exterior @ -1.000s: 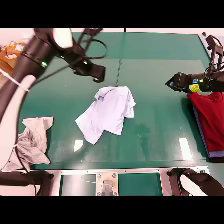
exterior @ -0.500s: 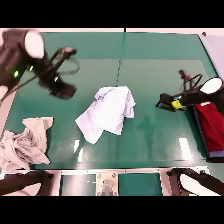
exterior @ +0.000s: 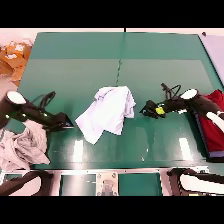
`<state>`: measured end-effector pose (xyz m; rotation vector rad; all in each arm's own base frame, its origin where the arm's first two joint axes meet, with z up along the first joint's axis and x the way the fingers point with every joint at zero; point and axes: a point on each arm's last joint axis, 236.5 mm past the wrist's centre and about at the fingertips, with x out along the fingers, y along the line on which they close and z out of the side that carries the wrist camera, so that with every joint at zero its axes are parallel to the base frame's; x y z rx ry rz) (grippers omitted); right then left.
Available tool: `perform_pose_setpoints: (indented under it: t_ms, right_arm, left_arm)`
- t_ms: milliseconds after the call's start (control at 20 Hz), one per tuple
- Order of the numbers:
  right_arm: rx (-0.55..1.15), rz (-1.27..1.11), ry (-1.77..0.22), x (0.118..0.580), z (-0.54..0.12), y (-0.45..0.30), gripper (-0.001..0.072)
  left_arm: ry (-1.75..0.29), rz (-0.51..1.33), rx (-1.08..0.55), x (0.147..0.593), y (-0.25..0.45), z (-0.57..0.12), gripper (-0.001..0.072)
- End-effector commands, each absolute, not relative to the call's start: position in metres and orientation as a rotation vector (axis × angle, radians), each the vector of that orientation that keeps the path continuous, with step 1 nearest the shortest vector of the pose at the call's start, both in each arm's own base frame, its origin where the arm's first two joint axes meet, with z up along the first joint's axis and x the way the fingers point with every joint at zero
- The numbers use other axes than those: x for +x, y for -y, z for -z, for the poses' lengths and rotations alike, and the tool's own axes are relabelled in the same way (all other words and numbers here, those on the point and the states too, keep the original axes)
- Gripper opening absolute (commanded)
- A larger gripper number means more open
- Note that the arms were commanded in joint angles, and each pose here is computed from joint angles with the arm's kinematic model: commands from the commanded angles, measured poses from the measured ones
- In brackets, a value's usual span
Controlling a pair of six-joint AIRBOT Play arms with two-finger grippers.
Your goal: Fold the shirts.
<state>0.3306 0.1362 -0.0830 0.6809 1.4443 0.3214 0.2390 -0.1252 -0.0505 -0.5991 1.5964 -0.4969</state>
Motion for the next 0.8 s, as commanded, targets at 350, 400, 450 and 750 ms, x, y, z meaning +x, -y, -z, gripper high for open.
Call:
perform_pose_setpoints:
  t_ms: [350,400,450,750]
  right_arm:
    - [0.694,-0.312,-1.372,0.355,0.114,-0.178,0.0147]
    - [0.688,-0.314,-1.363,0.357,0.114,-0.175,0.0100]
    - [0.666,-0.332,-1.348,0.361,0.111,-0.170,0.0011]
    - [0.632,-0.201,-1.288,0.397,0.078,-0.060,0.0010]
  left_arm:
    - [-1.456,0.552,-0.787,0.264,0.185,0.103,0.0095]
    - [-1.458,0.561,-0.759,0.263,0.184,0.104,0.0024]
    - [-1.468,0.571,-0.716,0.263,0.179,0.104,0.0024]
    - [-1.509,0.351,-0.546,0.291,0.076,0.088,0.0022]
